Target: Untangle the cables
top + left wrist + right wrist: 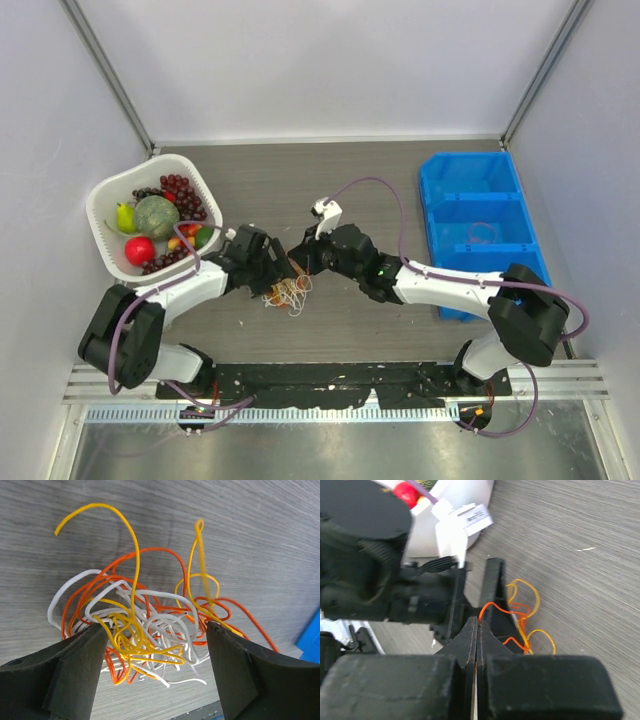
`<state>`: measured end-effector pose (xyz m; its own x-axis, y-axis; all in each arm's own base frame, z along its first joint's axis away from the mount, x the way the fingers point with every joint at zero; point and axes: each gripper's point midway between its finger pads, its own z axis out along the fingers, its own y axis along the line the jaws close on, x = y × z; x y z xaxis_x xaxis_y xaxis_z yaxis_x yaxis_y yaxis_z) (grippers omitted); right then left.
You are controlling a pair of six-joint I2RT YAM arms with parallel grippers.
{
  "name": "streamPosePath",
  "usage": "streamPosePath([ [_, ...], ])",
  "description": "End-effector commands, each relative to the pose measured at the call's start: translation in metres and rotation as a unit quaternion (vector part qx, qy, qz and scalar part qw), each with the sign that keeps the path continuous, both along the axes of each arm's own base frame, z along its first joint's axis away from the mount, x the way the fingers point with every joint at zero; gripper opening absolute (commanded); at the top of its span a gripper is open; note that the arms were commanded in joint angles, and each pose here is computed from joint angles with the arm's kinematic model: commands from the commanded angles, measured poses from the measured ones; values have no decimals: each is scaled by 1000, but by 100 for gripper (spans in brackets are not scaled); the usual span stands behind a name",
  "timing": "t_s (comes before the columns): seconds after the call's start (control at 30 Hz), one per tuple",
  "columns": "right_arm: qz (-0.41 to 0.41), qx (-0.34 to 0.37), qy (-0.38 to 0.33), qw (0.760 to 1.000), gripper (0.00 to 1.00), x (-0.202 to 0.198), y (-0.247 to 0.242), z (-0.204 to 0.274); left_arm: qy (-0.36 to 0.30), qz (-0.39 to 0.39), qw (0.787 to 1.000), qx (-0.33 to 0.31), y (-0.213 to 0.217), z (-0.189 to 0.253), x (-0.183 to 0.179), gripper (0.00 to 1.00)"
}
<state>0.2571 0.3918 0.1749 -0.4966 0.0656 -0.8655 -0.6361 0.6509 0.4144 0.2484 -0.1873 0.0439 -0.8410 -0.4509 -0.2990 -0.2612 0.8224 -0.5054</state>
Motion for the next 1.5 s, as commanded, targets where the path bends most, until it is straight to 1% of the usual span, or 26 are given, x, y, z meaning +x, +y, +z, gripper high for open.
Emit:
streamPosePath([
  [0.0, 41, 96, -28, 994, 1, -16, 9, 77, 22, 19, 1000, 12, 4, -16, 13, 84],
  [0.13, 34, 119, -74, 990, 1, -22, -10, 136, 44, 36, 998, 9, 16, -36, 4, 82],
  [0.17, 13, 135, -97, 986, 1, -20, -22, 163, 40, 39, 998, 7, 18, -35, 3, 82],
  [0.2, -1, 132, -110, 985, 1, -18, -30, 172, 41, 42, 998, 8, 21, -37, 0, 81],
  [0.3, -36, 162, -157, 973, 1, -23, -62, 223, 33, 45, 998, 14, 28, -37, -4, 81],
  [0.43, -79, 170, -200, 962, 1, -24, -95, 257, 27, 46, 998, 23, 35, -34, -6, 80],
  [0.5, -95, 158, -215, 959, 1, -21, -103, 259, 18, 45, 999, 21, 36, -30, -5, 80],
  [0.6, -135, 102, -199, 965, 1, -2, -106, 231, 7, 31, 999, 7, 30, -22, -5, 79],
  [0.67, -166, 66, -164, 970, 1, 14, -105, 199, -1, 23, 1000, -3, 28, -15, -5, 80],
  [0.73, -173, 34, -128, 976, 1, 27, -99, 162, -25, 7, 1000, -17, 23, -3, -4, 82],
  [0.8, -176, 5, -99, 979, 6, 37, -95, 129, -59, -10, 998, -32, 19, 16, -1, 84],
  [0.87, -164, -6, -64, 984, 13, 51, -92, 95, -96, -16, 995, -37, 19, 39, 3, 86],
  [0.9, -151, 9, -29, 988, 17, 59, -90, 81, -111, -21, 993, -41, 18, 48, 5, 87],
  [0.93, -153, 4, 4, 988, 20, 71, -94, 57, -121, -27, 991, -47, 16, 57, 5, 88],
  [0.97, -114, 49, 50, 991, 33, 77, -91, 52, -126, -35, 990, -54, 13, 65, 5, 88],
  [1.0, -97, 53, 89, 990, 36, 88, -94, 29, -129, -43, 989, -64, 9, 73, 5, 88],
  [1.03, -58, 76, 123, 988, 45, 83, -82, 25, -131, -53, 987, -78, 3, 81, 5, 88],
  [1.07, -41, 71, 150, 985, 50, 85, -75, 4, -134, -60, 985, -91, -2, 88, 5, 88],
  [1.1, -7, 70, 161, 984, 53, 79, -67, 1, -134, -66, 983, -106, -7, 93, 5, 88],
  [1.17, 11, 70, 171, 983, 59, 81, -56, -9, -132, -70, 981, -125, -15, 96, 7, 87],
  [1.23, 25, 53, 179, 982, 61, 85, -50, -27, -130, -77, 979, -136, -21, 96, 11, 84],
  [1.3, 8, 1, 177, 984, 63, 93, -54, -51, -119, -76, 981, -131, -22, 88, 14, 80],
  [1.37, -15, -68, 164, 984, 62, 101, -59, -75, -108, -75, 984, -124, -22, 77, 17, 78],
  [1.4, -30, -116, 156, 980, 62, 98, -63, -90, -103, -79, 984, -120, -24, 73, 19, 76],
  [1.43, -27, -137, 143, 980, 61, 98, -55, -94, -97, -83, 985, -116, -24, 68, 20, 75],
  [1.47, -55, -180, 133, 973, 61, 101, -63, -103, -91, -85, 986, -107, -24, 63, 21, 73],
])
